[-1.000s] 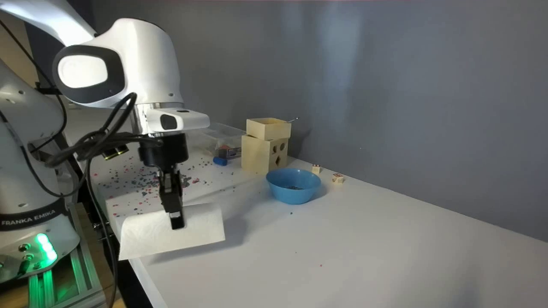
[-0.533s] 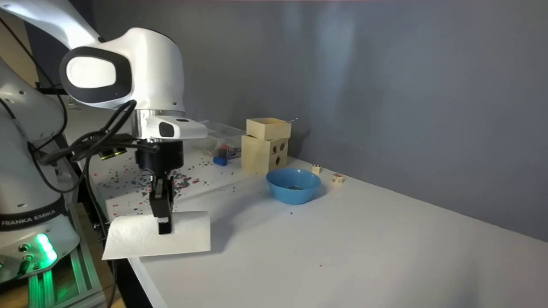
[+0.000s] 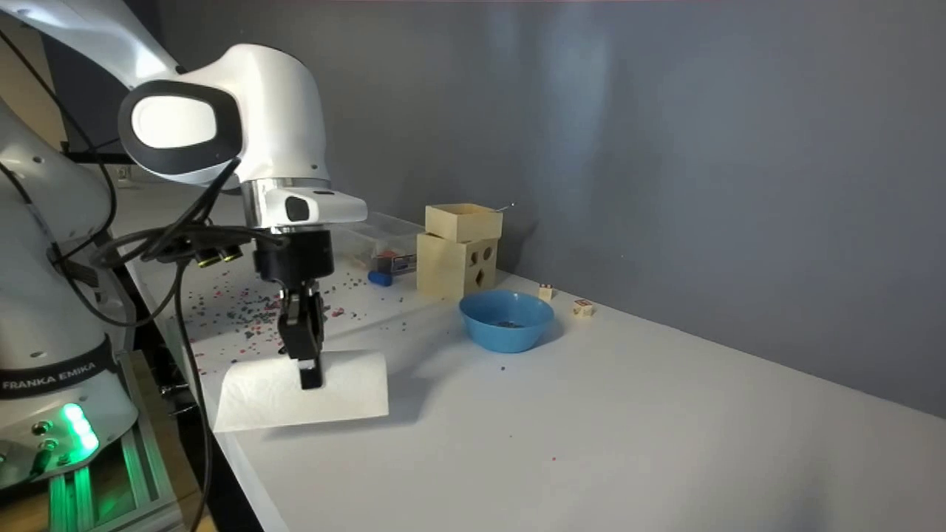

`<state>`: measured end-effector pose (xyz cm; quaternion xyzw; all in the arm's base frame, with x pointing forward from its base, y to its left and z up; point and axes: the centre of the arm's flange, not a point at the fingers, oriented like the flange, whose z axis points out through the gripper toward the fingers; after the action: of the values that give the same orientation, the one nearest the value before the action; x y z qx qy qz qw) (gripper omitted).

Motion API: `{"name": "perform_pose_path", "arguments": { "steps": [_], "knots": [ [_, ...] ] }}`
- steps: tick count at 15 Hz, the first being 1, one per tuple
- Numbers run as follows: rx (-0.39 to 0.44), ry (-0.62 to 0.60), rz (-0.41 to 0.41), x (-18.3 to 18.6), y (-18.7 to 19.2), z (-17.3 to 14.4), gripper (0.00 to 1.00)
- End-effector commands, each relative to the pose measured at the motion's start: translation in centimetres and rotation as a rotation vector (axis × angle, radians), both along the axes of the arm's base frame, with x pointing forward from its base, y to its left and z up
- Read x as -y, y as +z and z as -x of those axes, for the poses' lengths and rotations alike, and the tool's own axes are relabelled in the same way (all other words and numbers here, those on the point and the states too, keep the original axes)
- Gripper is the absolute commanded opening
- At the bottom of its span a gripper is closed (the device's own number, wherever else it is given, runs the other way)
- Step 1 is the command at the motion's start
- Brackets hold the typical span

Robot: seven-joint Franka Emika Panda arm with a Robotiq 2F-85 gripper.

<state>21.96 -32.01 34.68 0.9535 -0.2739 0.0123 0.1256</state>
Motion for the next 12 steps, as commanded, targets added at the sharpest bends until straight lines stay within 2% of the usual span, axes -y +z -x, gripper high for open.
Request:
{"name": "perform_pose_path", "arguments": {
  "steps": [1, 7, 12],
  "knots": [
    [-0.022, 0.001, 0.077, -2.9, -0.6, -0.6, 0.00],
    [-0.133, 0.075, 0.190, -5.0, -0.9, -2.0, 0.00],
    [-0.299, 0.119, 0.108, -8.3, -2.7, -2.2, 0.00]
  ]
}}
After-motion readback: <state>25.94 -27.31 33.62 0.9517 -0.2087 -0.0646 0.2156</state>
